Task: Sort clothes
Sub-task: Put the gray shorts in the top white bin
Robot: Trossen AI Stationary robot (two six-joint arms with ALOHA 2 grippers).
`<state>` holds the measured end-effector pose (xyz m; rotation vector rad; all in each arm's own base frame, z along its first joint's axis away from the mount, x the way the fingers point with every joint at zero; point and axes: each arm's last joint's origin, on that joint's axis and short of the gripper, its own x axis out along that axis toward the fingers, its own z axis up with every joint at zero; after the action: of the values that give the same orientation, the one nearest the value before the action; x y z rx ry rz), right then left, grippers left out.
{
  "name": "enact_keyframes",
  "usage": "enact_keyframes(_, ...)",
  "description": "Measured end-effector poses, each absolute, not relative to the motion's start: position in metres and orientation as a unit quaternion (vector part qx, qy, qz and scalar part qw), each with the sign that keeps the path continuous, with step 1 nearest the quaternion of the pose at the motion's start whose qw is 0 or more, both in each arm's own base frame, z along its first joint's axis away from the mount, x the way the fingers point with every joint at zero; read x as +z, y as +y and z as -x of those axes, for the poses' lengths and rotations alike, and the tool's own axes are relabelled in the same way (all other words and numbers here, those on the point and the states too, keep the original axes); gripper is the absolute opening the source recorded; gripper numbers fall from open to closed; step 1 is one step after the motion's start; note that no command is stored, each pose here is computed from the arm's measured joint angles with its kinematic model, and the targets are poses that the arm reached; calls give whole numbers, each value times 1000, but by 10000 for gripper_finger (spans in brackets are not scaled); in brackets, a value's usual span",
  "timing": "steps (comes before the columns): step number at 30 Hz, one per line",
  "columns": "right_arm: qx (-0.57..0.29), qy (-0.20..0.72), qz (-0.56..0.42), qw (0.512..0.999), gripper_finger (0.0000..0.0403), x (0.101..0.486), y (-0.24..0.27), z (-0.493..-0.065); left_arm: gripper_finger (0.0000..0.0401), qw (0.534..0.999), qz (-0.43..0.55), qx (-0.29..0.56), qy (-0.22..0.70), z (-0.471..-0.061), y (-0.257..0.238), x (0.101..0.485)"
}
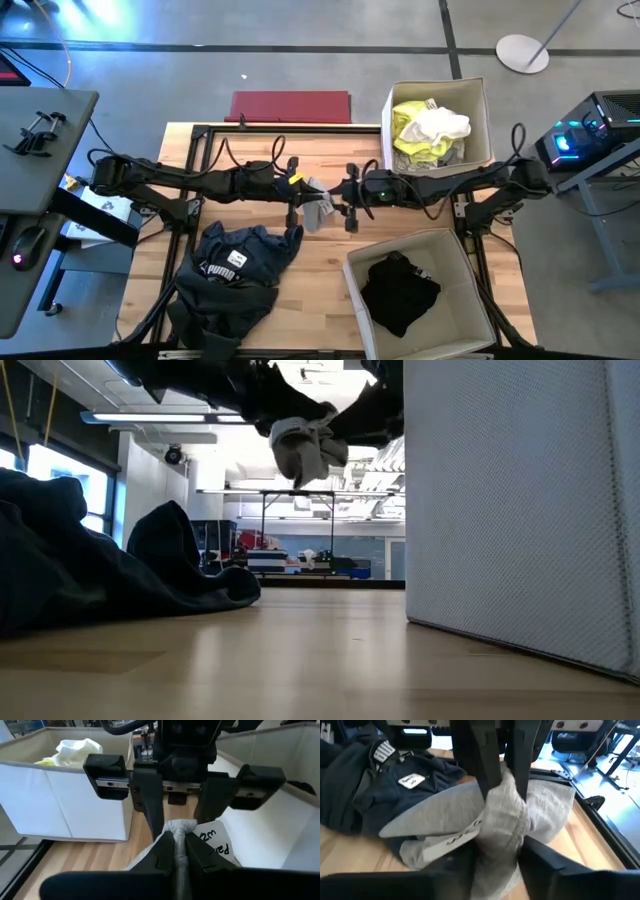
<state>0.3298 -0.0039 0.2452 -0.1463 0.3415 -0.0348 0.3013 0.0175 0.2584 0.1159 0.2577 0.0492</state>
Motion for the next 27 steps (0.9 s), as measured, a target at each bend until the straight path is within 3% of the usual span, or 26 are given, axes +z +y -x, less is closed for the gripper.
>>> enact_keyframes(5,-70,150,78,983,14,251,-6,-330,34,992,-40,27,117,-301,18,261)
enact_keyframes(13,-310,143,137,930,6,295,-5,-297,137,988,-38,41,143,-287,18,269)
enact_keyframes(20,-573,174,154,786,5,386,-19,-232,164,974,-23,84,209,-273,20,265)
enact_keyframes(24,-607,190,91,766,4,424,-44,-193,165,968,-11,87,235,-271,19,260)
enact_keyframes(27,-624,245,13,742,4,430,-74,-170,165,966,-8,87,243,-271,19,258)
